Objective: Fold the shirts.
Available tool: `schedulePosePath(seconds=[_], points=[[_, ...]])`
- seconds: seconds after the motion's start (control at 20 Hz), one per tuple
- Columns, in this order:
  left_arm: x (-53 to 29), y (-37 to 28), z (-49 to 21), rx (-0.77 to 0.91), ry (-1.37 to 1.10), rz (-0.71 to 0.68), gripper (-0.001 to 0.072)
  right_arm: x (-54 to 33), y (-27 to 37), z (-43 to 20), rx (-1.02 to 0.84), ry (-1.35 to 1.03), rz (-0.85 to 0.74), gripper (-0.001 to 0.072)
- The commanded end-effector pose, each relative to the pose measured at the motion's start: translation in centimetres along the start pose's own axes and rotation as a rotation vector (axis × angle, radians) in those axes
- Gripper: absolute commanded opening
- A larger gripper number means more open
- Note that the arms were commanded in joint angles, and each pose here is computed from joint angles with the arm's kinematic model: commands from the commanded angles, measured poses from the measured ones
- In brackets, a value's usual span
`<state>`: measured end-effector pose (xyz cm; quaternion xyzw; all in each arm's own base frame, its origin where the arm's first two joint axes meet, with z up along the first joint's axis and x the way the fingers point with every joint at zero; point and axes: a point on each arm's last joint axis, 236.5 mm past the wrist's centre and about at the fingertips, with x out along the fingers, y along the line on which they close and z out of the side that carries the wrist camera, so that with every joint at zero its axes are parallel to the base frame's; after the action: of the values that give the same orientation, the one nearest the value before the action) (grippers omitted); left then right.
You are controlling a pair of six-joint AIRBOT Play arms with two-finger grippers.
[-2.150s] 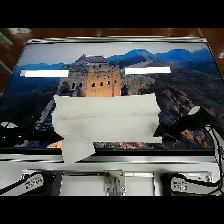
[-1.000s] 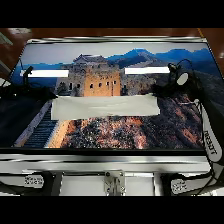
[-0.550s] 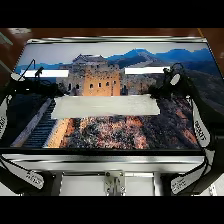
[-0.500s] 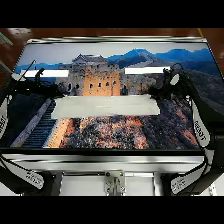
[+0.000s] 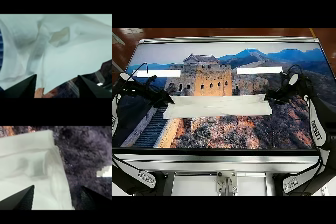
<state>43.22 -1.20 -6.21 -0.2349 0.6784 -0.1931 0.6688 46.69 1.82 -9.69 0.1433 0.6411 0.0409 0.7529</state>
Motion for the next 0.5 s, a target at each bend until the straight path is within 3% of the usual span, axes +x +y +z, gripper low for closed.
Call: schedulePosePath(seconds=[0.0, 0.1, 0.35, 0.45], points=[[-1.5, -0.9, -0.7, -0.007, 0.01, -0.059, 0.0598, 0.0, 0.4, -0.3, 0.126, 0.039, 0.202, 0.0678], [-2.0, -1.5, -0.8, 0.016, 0.001, -0.056, 0.0598, 0.7, 1.7, 0.5, 0.159, 0.023, 0.315, 0.0678], [-2.7, -4.5, -0.4, 0.042, -0.028, -0.131, 0.0598, 4.7, 3.6, 0.0, 0.221, 0.075, 0.405, 0.0677], [-2.5, -5.3, -0.3, 0.071, -0.029, -0.142, 0.0598, 4.5, 4.9, 0.9, 0.165, 0.028, 0.443, 0.0448]])
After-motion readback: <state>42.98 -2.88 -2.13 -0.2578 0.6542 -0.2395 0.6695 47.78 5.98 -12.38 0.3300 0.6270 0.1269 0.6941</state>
